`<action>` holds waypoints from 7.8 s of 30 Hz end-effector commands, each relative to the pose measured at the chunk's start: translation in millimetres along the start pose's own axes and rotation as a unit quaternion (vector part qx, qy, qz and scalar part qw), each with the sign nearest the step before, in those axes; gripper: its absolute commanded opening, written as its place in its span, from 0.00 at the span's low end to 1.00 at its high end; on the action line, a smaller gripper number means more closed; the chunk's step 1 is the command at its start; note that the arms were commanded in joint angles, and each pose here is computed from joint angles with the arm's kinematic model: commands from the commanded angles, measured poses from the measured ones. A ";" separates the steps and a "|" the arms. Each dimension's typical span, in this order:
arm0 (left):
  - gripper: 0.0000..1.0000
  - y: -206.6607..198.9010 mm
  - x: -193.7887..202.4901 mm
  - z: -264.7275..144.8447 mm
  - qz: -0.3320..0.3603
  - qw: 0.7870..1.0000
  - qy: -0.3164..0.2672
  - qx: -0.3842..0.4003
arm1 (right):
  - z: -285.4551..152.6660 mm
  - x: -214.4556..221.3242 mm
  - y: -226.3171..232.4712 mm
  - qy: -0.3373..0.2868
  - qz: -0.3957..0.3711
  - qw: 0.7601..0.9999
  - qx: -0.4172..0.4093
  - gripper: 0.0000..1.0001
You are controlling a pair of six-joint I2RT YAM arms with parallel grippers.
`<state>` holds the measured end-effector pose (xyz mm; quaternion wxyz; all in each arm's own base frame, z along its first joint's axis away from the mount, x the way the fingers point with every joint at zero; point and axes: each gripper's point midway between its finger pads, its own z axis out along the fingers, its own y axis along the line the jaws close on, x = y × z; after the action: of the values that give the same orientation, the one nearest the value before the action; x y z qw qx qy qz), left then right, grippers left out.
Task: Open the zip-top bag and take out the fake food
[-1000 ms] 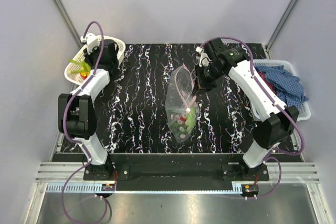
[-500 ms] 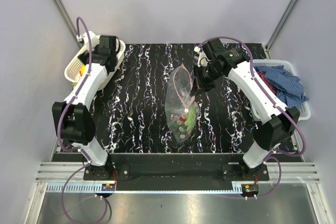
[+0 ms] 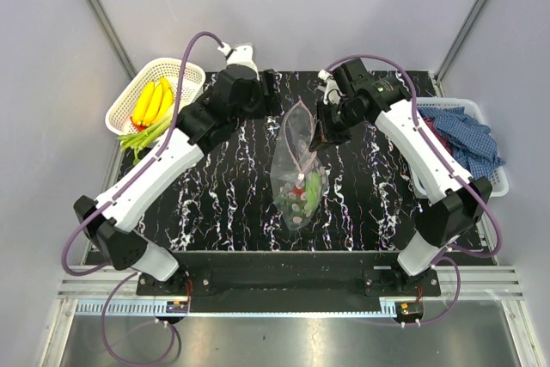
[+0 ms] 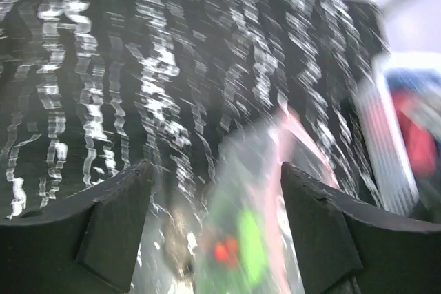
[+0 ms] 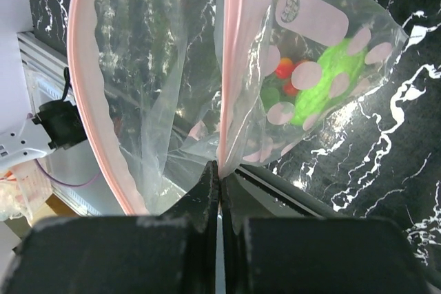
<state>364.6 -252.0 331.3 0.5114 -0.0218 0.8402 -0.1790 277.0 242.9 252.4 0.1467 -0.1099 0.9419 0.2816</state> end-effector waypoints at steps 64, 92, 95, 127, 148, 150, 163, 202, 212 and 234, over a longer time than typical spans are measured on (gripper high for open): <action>0.26 16.8 254.5 19.1 0.077 0.923 0.373 0.048 | -1.2 17.1 51.9 -0.087 -0.014 0.990 -0.107 0.00; 0.51 80.9 349.9 30.2 0.144 0.891 0.427 -0.045 | 39.8 64.1 2.5 -0.021 0.011 0.997 -0.071 0.00; 0.44 82.3 350.1 36.1 0.153 0.893 0.420 -0.049 | 44.0 67.4 -1.2 -0.018 0.014 0.997 -0.068 0.00; 0.00 -42.5 133.5 -59.6 0.143 0.950 0.252 0.112 | 10.1 -5.6 2.0 -0.076 -0.058 0.995 0.020 0.00; 0.00 1.6 -72.4 -67.4 0.026 0.989 -0.067 0.127 | -2.1 -1.6 -19.5 -0.074 -0.025 0.994 0.072 0.00; 0.00 16.2 -100.1 -56.8 -0.016 0.986 -0.123 0.108 | -5.3 0.1 -17.3 -0.075 -0.028 0.995 0.067 0.00; 0.00 194.4 -151.5 55.3 -0.277 0.909 -0.310 -0.001 | -16.6 8.9 -11.6 -0.073 -0.047 0.995 0.050 0.00; 0.52 23.1 17.7 -14.0 -0.174 0.969 -0.037 0.172 | -2.3 -5.7 5.6 -0.060 -0.040 0.997 0.009 0.00; 0.24 -59.7 66.2 -34.7 -0.154 0.973 0.063 0.161 | -8.5 -6.5 27.9 -0.072 -0.016 0.996 -0.045 0.00; 0.27 -40.1 211.4 29.0 -0.078 0.959 0.274 0.002 | -5.2 14.9 9.7 -0.084 0.043 0.995 -0.021 0.00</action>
<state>284.3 -333.1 170.8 0.2672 -0.0553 0.9369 -0.2185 262.3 253.3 249.5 0.1890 -0.0595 0.9285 0.3140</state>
